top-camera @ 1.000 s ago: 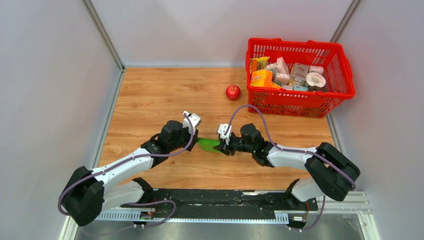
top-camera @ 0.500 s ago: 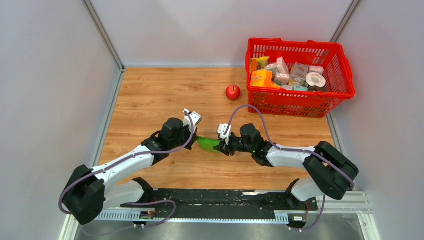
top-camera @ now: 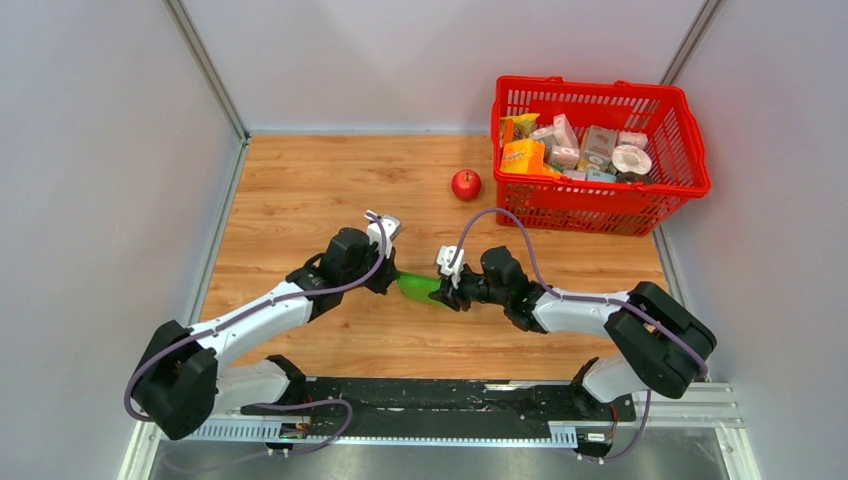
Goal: Fold the paper box
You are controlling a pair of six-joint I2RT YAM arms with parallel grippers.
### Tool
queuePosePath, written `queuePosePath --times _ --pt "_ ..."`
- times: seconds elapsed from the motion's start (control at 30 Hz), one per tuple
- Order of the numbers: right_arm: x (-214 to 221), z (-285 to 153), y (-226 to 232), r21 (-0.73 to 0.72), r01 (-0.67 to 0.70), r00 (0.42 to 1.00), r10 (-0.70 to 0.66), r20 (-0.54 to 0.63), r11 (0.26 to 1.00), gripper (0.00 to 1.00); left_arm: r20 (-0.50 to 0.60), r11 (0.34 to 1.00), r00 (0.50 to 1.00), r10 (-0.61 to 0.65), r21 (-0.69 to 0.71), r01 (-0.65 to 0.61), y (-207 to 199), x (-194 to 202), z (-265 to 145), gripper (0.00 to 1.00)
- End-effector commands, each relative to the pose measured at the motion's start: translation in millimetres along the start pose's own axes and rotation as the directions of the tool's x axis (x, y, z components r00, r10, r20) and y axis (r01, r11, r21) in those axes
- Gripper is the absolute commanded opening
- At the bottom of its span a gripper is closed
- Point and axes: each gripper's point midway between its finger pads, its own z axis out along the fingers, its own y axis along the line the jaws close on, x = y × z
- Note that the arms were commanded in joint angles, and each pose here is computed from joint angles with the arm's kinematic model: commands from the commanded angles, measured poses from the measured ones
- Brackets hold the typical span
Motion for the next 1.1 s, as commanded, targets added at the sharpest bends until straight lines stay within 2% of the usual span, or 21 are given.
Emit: queuePosePath --times 0.0,0.23,0.63,0.8,1.07 --pt "-6 3 -5 0.015 0.003 1.000 -0.003 0.018 1.000 0.13 0.064 0.990 0.995 -0.073 0.122 0.065 -29 -31 1 0.00" --pt "-6 4 -2 0.005 -0.005 1.000 0.005 0.020 1.000 0.13 0.085 0.989 0.987 -0.140 0.061 0.135 -20 -31 6 0.00" --pt "-6 3 -3 0.014 -0.005 1.000 0.005 0.026 1.000 0.13 0.106 0.997 0.992 -0.075 -0.018 0.077 -15 -17 7 0.00" --pt "-5 3 -2 0.013 -0.005 1.000 0.005 0.028 1.000 0.14 0.078 0.998 0.995 -0.061 -0.023 0.063 -15 0 8 0.00" --pt "-4 5 -3 0.014 -0.015 1.000 0.015 0.028 1.000 0.15 0.087 0.991 0.987 -0.132 -0.006 0.133 -19 9 7 0.00"
